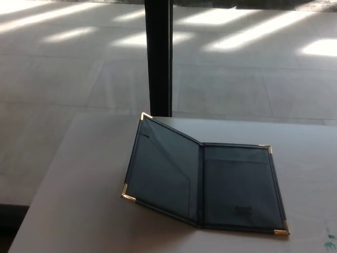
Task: The robot uses its left hand to push the cover of the diary kept in the middle of the desk to close it
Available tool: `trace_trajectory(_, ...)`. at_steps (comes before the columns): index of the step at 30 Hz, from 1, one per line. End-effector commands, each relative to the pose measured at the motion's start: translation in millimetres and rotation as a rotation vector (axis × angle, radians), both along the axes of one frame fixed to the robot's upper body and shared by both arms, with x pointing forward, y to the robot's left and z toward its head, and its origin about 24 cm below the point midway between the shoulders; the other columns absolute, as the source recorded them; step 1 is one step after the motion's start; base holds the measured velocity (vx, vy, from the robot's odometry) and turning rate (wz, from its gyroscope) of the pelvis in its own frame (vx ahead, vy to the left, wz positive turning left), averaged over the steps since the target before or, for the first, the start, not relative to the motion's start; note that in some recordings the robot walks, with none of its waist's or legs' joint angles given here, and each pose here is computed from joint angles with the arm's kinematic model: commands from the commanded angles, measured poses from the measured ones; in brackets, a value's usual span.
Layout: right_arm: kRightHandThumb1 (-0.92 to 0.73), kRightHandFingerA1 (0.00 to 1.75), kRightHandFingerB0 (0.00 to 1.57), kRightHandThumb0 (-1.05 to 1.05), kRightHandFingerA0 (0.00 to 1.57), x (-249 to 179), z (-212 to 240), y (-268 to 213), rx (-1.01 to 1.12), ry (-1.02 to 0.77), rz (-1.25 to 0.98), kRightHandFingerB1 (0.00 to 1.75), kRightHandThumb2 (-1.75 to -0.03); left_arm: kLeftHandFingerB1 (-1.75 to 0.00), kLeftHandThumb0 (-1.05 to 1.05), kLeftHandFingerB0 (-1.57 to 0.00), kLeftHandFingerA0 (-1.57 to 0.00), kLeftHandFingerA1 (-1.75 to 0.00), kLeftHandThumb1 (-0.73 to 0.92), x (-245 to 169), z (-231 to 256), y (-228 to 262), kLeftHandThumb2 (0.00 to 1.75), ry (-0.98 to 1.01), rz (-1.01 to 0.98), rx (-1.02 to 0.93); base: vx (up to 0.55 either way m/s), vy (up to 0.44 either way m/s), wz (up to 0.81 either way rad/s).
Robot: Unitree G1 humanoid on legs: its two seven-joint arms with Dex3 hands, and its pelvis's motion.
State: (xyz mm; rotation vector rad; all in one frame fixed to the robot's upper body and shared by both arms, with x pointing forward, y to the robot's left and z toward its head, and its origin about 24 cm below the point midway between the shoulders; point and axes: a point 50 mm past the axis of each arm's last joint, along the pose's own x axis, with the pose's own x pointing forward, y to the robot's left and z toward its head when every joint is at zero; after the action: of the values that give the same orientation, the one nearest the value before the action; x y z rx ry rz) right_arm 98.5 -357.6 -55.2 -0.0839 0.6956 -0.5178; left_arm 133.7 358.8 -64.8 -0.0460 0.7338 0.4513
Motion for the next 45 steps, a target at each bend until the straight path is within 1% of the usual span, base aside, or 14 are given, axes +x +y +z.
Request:
trace_trajectory(1, -0.92, 0.57, 0.28, -0.73, 0.41, -6.7, 34.9, -26.9, 0.174, -0.269, -0.162, 0.37, -0.71, -0.38, -1.05, 0.00, -0.21, -0.57, 0.92, 17.5, 46.2, 30.0, 0.77, -0.375, 0.195, -0.429, 0.00, 0.000, 0.00)
trace_trajectory(7, -0.92, 0.59, 0.31, -0.73, 0.44, -6.3, 40.0, -24.9, 0.178, -0.280, -0.174, 0.37, -0.70, -0.41, -1.05, -0.09, -0.23, -0.58, 0.67, 62.6, 75.1, 12.8, 1.19, -0.514, 0.128, -0.479, 0.00, 0.000, 0.00)
trace_trajectory(11, -0.92, 0.58, 0.30, -0.73, 0.43, -4.5, 41.5, -24.3, 0.172, -0.281, -0.159, 0.36, -0.71, -0.29, -1.05, -0.08, -0.17, -0.53, 0.65, 101.8, 99.6, -25.6, 1.15, -0.609, -0.017, -0.613, 0.00, 0.000, 0.00)
trace_trajectory(12, -0.92, 0.58, 0.31, -0.73, 0.45, -4.4, 41.1, -24.6, 0.180, -0.281, -0.169, 0.35, -0.69, -0.26, -1.05, -0.06, -0.18, -0.44, 0.88, 105.4, 101.7, -30.5, 0.70, -0.616, -0.036, -0.626, 0.00, 0.000, 0.00)
trace_trajectory(17, -0.92, 0.59, 0.32, -0.74, 0.43, -2.9, 38.7, -23.4, 0.195, -0.286, -0.183, 0.37, -0.69, 0.00, -1.05, -0.15, -0.02, -0.45, 0.87, 149.3, 122.7, -97.9, 1.33, -0.632, -0.226, -0.688, 0.00, 0.000, 0.00)
trace_trajectory(22, -0.91, 0.59, 0.35, -0.75, 0.48, -3.0, 38.5, -24.3, 0.199, -0.281, -0.208, 0.35, -0.68, -0.05, -0.96, -0.05, -0.04, -0.41, 0.77, 159.5, 123.0, -129.3, 1.29, -0.629, -0.237, -0.761, 0.00, 0.000, 0.00)
trace_trajectory(23, -0.75, 0.65, 0.28, -0.74, 0.44, -3.2, 38.4, -24.8, 0.205, -0.279, -0.209, 0.50, -1.10, -0.05, -0.96, -0.05, -0.04, -0.41, 0.77, 161.5, 121.7, -139.9, 1.29, -0.627, -0.255, -0.799, 0.00, 0.000, 0.00)
trace_trajectory(24, -0.92, 0.59, 0.34, -0.74, 0.47, -3.3, 38.9, -24.3, 0.201, -0.279, -0.201, 0.36, -0.68, -0.04, -0.98, -0.06, -0.06, -0.50, 0.78, 161.3, 121.3, -144.4, 1.29, -0.618, -0.250, -0.808, 0.00, 0.000, 0.00)
trace_trajectory(29, -0.73, 0.63, 0.27, -0.71, 0.42, -2.2, 37.5, -23.8, 0.209, -0.291, -0.195, 0.50, -1.09, -0.12, -1.05, -0.05, -0.08, -0.50, 0.77, 160.8, 114.5, -171.8, 1.20, -0.567, -0.290, -0.850, 0.00, 0.000, 0.00)
trace_trajectory(30, -0.92, 0.57, 0.34, -0.73, 0.45, -2.2, 37.5, -23.6, 0.207, -0.289, -0.194, 0.36, -0.69, -0.14, -1.04, -0.07, -0.14, -0.54, 0.76, 160.0, 112.6, -176.6, 1.22, -0.558, -0.294, -0.857, 0.00, 0.000, 0.00)
trace_trajectory(39, -0.92, 0.62, 0.36, -0.73, 0.46, -3.1, 37.4, -19.7, 0.229, -0.303, -0.200, 0.39, -0.69, -0.11, -0.95, -0.05, -0.14, -0.54, 0.75, 149.8, 86.0, -195.7, 1.29, -0.409, -0.315, -0.815, 0.00, 0.000, 0.00)
trace_trajectory(40, -0.92, 0.63, 0.35, -0.74, 0.46, -3.1, 38.7, -19.0, 0.228, -0.304, -0.203, 0.39, -0.68, -0.26, -1.05, -0.03, -0.10, -0.46, 0.92, 149.7, 84.6, -193.7, 0.88, -0.405, -0.315, -0.811, 0.00, 0.000, 0.00)
trace_trajectory(44, -0.92, 0.61, 0.34, -0.73, 0.44, -1.0, 39.2, -17.7, 0.227, -0.309, -0.197, 0.38, -0.70, -0.07, -1.01, -0.06, -0.07, -0.52, 0.75, 149.1, 81.7, -182.5, 1.28, -0.397, -0.311, -0.793, 0.00, 0.000, 0.00)
trace_trajectory(45, -0.74, 0.65, 0.27, -0.70, 0.41, -0.8, 38.4, -17.8, 0.229, -0.310, -0.199, 0.51, -1.11, -0.28, -1.05, -0.01, -0.11, -0.45, 0.92, 148.6, 81.0, -179.4, 0.85, -0.395, -0.309, -0.789, 0.00, 0.000, 0.00)
